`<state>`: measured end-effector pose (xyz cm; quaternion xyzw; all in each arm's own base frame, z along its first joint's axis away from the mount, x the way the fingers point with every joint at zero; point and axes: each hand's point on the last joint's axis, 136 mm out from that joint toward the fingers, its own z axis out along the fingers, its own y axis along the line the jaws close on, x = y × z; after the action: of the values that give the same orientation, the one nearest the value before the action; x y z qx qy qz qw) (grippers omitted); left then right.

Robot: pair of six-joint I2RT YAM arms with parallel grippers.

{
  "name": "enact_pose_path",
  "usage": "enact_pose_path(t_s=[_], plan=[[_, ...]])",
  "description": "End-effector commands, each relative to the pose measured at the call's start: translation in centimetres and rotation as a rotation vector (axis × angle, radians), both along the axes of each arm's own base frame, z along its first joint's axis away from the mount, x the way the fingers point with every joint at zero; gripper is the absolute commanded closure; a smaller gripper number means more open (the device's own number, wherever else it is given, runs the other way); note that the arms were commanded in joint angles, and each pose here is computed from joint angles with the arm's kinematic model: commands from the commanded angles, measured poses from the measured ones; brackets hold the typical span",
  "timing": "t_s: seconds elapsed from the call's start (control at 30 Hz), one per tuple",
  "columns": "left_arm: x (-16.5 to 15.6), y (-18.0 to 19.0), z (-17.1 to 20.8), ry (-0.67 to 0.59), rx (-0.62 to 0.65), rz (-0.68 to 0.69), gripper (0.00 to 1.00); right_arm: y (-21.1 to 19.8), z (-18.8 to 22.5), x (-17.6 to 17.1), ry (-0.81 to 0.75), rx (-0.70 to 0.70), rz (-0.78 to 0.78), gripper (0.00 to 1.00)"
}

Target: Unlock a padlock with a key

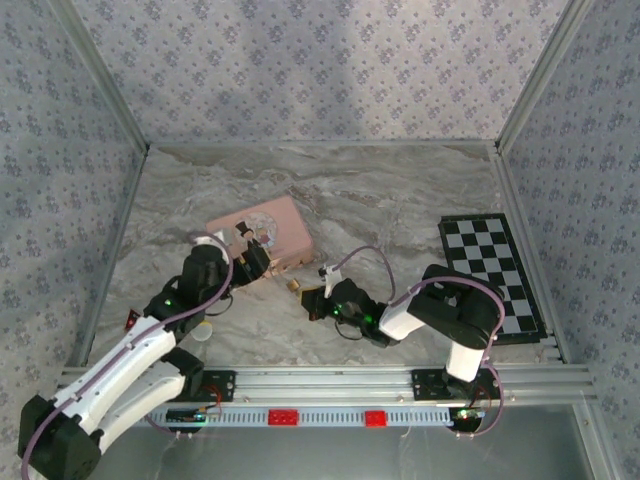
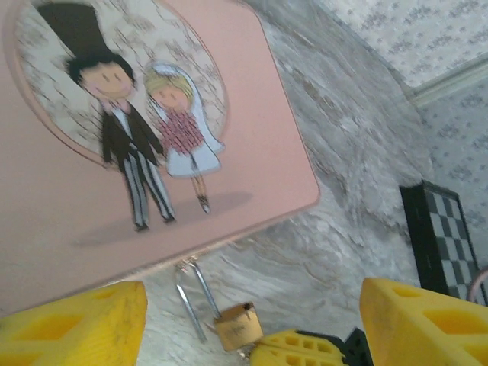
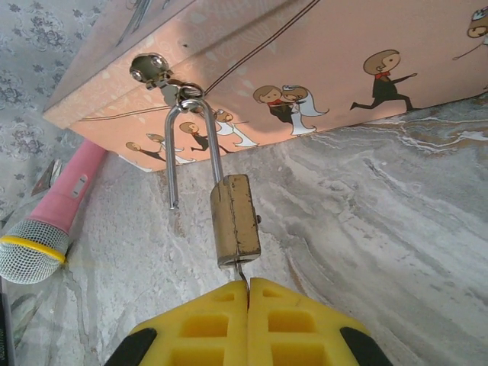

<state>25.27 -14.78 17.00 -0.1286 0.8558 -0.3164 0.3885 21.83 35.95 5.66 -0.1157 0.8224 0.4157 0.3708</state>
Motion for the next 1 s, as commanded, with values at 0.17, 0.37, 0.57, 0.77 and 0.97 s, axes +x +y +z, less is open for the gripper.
enact_pose_path(t_s=[0.17,0.37,0.57,0.77,0.97], plan=[[0.5,7.4,-2.9,0.146,0.191,0.173,0.24,0.2,-2.0,0.6,0.074,-0.042,-0.005,0.93],[0.9,8.4,-4.4,0.171,0.107,0.204,0.22,0.1,-2.3,0.6,0.09,-0.051,0.008,0.85],[1.3,8.4,-5.4,0.189,0.057,0.193,0.21,-0.7,-2.4,1.0,0.094,-0.111,0.0,0.71],[2.1,8.2,-6.1,0.208,-0.016,0.177,0.21,-0.8,-0.3,1.9,-0.018,-0.245,0.051,0.69],[2.8,6.8,-6.1,0.224,-0.062,0.11,0.2,1.4,1.2,1.9,-0.003,-0.193,0.31,0.66]])
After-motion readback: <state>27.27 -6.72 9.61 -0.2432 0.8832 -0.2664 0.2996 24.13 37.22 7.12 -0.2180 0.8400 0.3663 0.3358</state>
